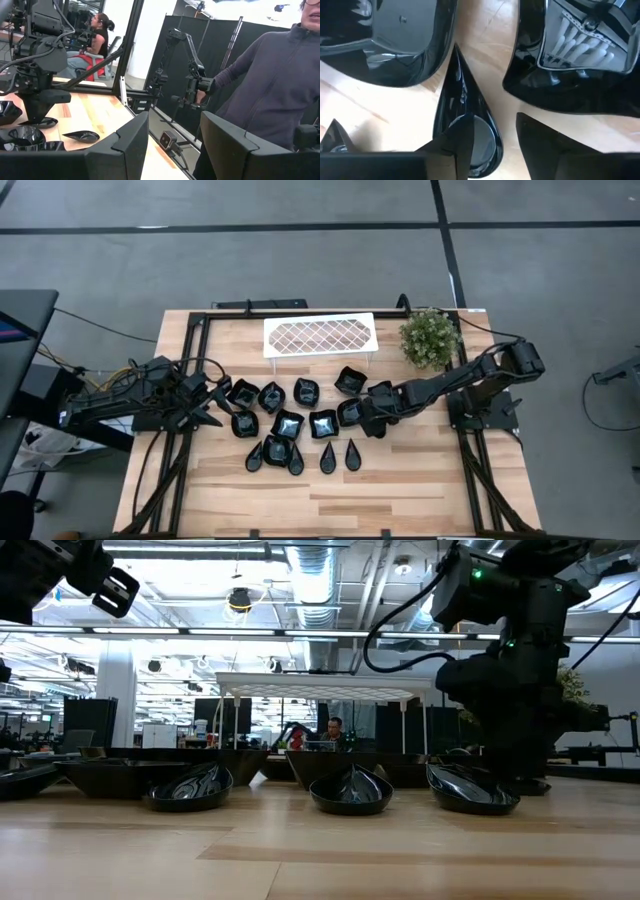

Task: Pick & Place Mini shaped plates
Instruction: Put the drop-shaped plate on the shelf

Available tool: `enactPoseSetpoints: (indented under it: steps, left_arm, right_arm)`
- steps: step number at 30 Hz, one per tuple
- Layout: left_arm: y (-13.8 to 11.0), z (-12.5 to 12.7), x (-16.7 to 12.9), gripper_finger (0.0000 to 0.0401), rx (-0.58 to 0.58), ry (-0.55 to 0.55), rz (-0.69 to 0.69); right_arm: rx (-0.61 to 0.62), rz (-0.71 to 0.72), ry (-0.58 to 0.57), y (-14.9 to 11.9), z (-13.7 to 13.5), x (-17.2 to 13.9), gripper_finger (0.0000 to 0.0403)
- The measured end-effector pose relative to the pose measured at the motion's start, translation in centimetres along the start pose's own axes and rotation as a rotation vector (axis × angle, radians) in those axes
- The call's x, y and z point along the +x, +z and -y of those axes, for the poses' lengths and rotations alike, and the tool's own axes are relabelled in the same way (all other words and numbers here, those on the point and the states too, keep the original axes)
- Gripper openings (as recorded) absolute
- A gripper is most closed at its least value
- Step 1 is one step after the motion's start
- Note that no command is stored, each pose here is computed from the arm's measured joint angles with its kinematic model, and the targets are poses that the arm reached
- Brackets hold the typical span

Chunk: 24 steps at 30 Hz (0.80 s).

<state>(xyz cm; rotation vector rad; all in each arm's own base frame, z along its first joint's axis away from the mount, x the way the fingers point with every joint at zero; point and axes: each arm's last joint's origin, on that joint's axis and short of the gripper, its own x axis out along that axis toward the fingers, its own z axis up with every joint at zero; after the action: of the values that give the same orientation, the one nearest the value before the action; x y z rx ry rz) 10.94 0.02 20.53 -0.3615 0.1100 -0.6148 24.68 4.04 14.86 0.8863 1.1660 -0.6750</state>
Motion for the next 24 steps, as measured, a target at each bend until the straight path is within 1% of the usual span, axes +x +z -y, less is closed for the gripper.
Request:
enactPoseSetpoints:
  steps: [6, 24]
  left_arm:
    - [0.01, 0.0, 0.0, 0.0182, 0.0, 0.0, 0.001]
    - [0.0, 0.0, 0.0, 0.0182, 0.0, 0.0, 0.0]
  right_arm:
    - [0.0, 0.0, 0.0, 0.0, 0.0, -0.01, 0.0104]
    - [-0.001, 0.002, 0.004, 0.02, -0.04, -0.07, 0.0049]
